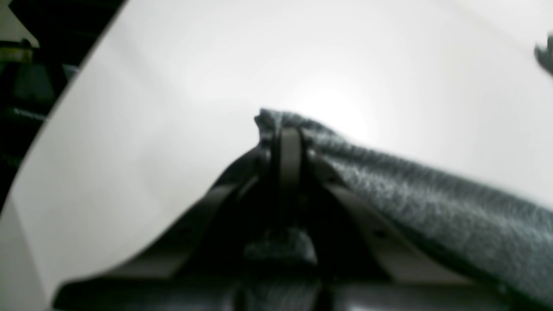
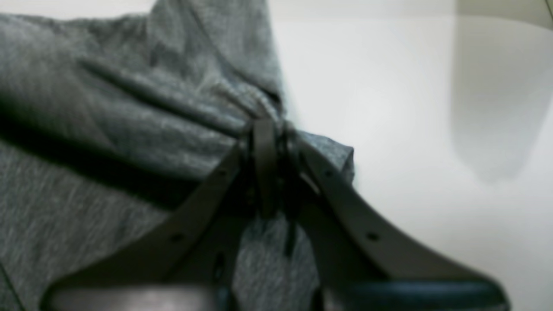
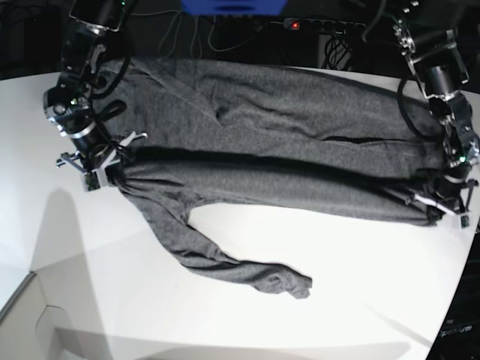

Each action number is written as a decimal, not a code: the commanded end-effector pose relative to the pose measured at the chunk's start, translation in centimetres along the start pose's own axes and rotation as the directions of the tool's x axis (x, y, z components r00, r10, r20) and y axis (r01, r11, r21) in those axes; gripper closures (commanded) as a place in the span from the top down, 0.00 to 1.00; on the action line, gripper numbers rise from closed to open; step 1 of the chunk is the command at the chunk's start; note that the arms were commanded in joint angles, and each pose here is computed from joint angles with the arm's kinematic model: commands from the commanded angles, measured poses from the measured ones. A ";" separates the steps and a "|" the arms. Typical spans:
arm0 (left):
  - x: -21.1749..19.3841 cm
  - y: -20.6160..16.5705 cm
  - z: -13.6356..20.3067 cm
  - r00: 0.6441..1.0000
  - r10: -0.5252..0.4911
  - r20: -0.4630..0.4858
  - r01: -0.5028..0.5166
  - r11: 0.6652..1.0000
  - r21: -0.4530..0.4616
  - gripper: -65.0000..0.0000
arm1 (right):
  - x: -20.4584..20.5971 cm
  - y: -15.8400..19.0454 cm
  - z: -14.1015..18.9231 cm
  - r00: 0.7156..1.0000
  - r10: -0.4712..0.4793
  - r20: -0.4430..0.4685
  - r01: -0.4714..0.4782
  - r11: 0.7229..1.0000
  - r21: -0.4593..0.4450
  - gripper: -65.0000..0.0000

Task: Layout the t-shirt on the table in an organized manner, then fold the t-shirt properly
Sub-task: 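Grasp the side edges and fold them over toward the collar edge, then lower the folded layer flat and release with both grippers, then move the right gripper to the hanging sleeve and grasp it, then lift the sleeve with the right gripper and lay it across the strip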

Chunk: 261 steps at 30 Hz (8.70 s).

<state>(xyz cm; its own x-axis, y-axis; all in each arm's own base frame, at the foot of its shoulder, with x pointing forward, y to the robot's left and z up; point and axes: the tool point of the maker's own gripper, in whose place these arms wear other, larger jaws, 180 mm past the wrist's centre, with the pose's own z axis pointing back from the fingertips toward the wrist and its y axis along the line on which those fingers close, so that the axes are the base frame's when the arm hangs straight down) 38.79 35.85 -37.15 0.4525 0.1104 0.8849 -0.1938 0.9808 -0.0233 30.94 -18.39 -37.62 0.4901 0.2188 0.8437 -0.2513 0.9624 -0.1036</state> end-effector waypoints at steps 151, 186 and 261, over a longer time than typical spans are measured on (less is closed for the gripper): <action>-3.3 7.7 10.4 0.942 0.331 0.053 -0.335 0.929 0.156 0.42 | 9.1 2.4 -1.6 0.971 0.173 0.162 -0.185 0.981 0.062 0.60; -5.9 8.4 17.3 0.955 0.289 0.058 -0.294 0.921 0.254 0.42 | 13.6 5.3 -17.4 0.980 0.012 0.201 -0.057 0.973 0.222 0.60; -1.7 6.9 17.4 0.958 0.242 0.157 -0.272 0.938 0.216 0.42 | 8.1 34.1 3.7 0.939 0.098 0.329 -0.291 0.734 0.614 0.00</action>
<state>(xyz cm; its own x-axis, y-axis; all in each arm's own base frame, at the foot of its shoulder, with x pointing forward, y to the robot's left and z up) 21.13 39.17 -32.27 0.2846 0.3502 0.8924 -0.5035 0.8468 -0.1717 22.82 15.05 -34.03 0.1900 0.3004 0.9347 -0.8400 0.5426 -0.0037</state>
